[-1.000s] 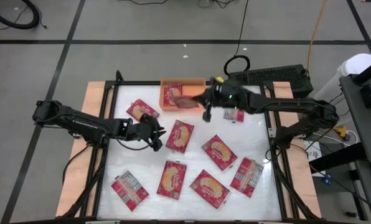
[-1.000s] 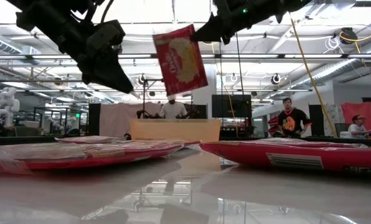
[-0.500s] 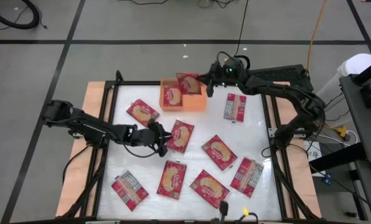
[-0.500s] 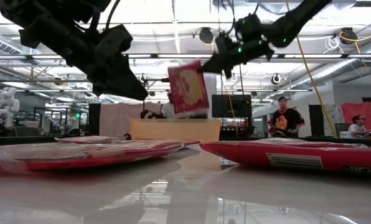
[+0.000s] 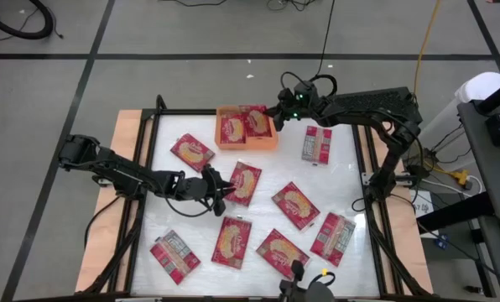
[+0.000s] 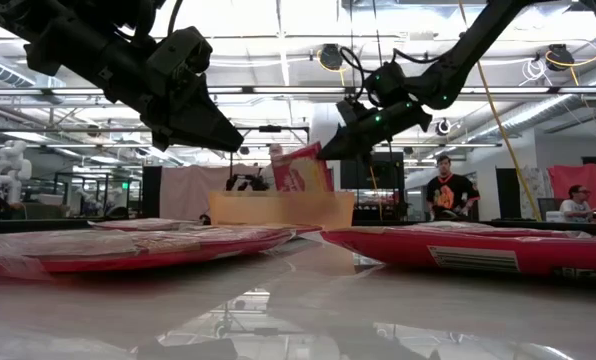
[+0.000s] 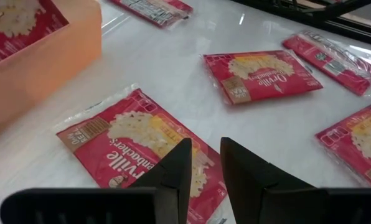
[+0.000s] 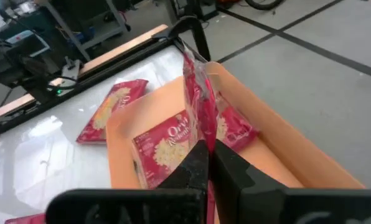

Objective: Sort popcorn bags into baskets
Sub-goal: Put the red popcorn bag into the orange bin

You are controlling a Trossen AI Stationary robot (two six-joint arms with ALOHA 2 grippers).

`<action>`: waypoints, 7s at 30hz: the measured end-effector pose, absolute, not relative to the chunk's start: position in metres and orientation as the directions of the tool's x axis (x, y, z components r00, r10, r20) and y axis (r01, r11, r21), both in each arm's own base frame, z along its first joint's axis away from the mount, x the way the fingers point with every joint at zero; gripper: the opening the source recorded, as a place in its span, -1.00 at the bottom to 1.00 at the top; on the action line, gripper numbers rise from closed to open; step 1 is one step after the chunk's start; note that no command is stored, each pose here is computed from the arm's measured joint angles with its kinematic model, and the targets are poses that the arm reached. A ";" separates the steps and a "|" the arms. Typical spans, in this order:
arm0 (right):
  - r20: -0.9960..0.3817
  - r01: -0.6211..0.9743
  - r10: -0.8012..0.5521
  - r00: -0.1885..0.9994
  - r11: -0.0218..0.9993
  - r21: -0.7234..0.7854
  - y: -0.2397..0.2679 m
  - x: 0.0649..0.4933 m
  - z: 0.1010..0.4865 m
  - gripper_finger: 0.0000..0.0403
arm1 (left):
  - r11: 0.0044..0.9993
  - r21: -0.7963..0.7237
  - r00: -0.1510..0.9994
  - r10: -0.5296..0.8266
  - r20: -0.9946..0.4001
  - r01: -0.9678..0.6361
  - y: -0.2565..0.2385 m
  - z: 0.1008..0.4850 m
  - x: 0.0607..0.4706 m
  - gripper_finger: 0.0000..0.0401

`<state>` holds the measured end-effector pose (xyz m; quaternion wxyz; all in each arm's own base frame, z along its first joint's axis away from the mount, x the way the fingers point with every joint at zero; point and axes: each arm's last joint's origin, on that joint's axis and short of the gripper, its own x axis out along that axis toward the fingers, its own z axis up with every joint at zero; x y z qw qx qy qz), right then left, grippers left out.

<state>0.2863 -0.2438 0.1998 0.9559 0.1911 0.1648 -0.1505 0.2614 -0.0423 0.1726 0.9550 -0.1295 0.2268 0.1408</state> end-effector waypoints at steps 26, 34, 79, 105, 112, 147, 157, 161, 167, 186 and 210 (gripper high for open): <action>-0.528 0.555 -0.427 0.734 0.825 0.104 -0.236 0.284 0.192 -0.39 | 0.931 -0.172 0.857 0.209 -0.471 -0.321 -0.043 0.172 0.261 -0.56; -0.453 0.528 -0.444 0.773 0.846 0.071 -0.214 0.280 0.234 -0.21 | 0.931 -0.172 0.857 0.209 -0.472 -0.322 -0.043 0.172 0.261 -0.56; -0.189 0.056 -0.064 0.980 0.997 -0.044 -0.005 0.212 0.168 -0.23 | 0.691 0.338 0.364 0.659 -0.658 -0.639 0.013 0.140 0.224 0.23; -0.094 0.011 -0.007 0.996 0.999 0.041 0.009 0.213 0.177 -0.23 | 0.682 0.284 0.351 0.634 -0.689 -0.673 0.017 0.095 0.184 -0.95; -0.079 0.006 0.001 0.997 0.996 0.084 0.022 0.215 0.182 -0.23 | 0.785 0.186 0.526 0.550 -0.649 -0.591 -0.008 0.118 0.206 -0.98; -0.230 -0.182 0.162 0.960 0.981 -0.066 0.065 0.377 0.159 -0.09 | 0.966 0.257 0.896 0.123 -0.426 -0.011 -0.094 0.232 0.214 -0.99; -0.216 -0.054 0.034 0.976 0.994 -0.091 0.056 0.392 0.158 -0.94 | 0.955 0.257 0.885 0.243 -0.397 -0.147 -0.085 0.232 0.218 -0.88; -0.219 -0.020 0.004 0.976 0.997 -0.069 0.043 0.391 0.167 -0.89 | 0.929 0.265 0.870 0.343 -0.355 -0.258 -0.079 0.235 0.220 -0.69; -0.264 0.033 -0.050 0.963 0.997 -0.069 0.020 0.381 0.187 -0.96 | 0.865 0.244 0.819 0.496 -0.290 -0.438 -0.076 0.237 0.218 -0.21; 0.087 0.262 -0.315 0.945 0.889 0.377 -0.043 0.326 0.254 -0.89 | 0.738 0.387 0.768 0.632 -0.107 -0.553 -0.077 0.219 0.265 0.40; 0.156 0.170 -0.396 0.905 0.672 0.721 -0.070 0.321 0.261 -0.88 | 0.255 0.864 0.540 0.841 0.023 -0.435 -0.027 0.204 0.348 0.74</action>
